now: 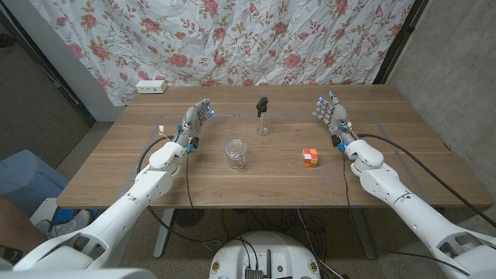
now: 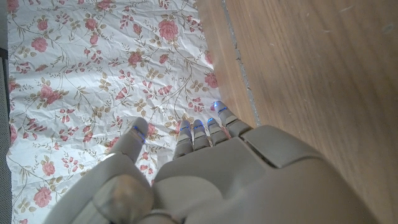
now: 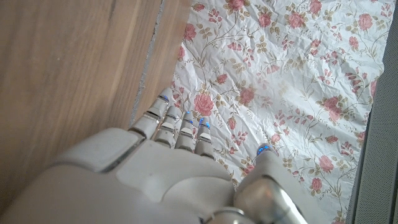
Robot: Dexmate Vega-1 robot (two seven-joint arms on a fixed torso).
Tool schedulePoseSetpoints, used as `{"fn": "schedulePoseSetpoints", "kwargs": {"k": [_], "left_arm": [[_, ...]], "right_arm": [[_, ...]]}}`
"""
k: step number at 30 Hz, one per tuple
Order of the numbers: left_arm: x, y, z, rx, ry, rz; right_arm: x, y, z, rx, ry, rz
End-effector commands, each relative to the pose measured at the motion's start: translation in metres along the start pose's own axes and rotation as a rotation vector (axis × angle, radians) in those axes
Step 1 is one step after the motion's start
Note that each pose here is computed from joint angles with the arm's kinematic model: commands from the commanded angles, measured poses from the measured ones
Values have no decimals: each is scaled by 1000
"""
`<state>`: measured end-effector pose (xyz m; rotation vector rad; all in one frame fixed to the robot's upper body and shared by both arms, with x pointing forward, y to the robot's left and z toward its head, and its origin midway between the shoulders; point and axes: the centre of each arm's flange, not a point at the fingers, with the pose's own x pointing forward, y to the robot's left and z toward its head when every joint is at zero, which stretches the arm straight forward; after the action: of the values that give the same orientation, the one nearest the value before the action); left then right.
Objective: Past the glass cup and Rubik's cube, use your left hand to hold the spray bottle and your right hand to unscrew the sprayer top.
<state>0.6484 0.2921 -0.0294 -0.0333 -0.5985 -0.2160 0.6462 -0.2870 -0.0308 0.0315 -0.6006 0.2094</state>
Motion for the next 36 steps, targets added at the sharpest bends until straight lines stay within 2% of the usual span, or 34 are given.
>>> {"fn": "schedulePoseSetpoints", "kwargs": {"k": [1,7,22,31,36], "left_arm": [[-4,2,1,12,2,-28],[1,3,4,30,7,-47],[19,7,15,61,37,-161],[32,0,15,80,75,-253],[37,-3,12,80,76,-299]], "right_arm": [[-12,6,5,-14,-27,-15],[-11,11,1,-8,-34,-16],[-11,16,2,-25,-50,-20],[-16,14,3,-36,-48,-26],[-17,11,5,-42,-45,-33]]}}
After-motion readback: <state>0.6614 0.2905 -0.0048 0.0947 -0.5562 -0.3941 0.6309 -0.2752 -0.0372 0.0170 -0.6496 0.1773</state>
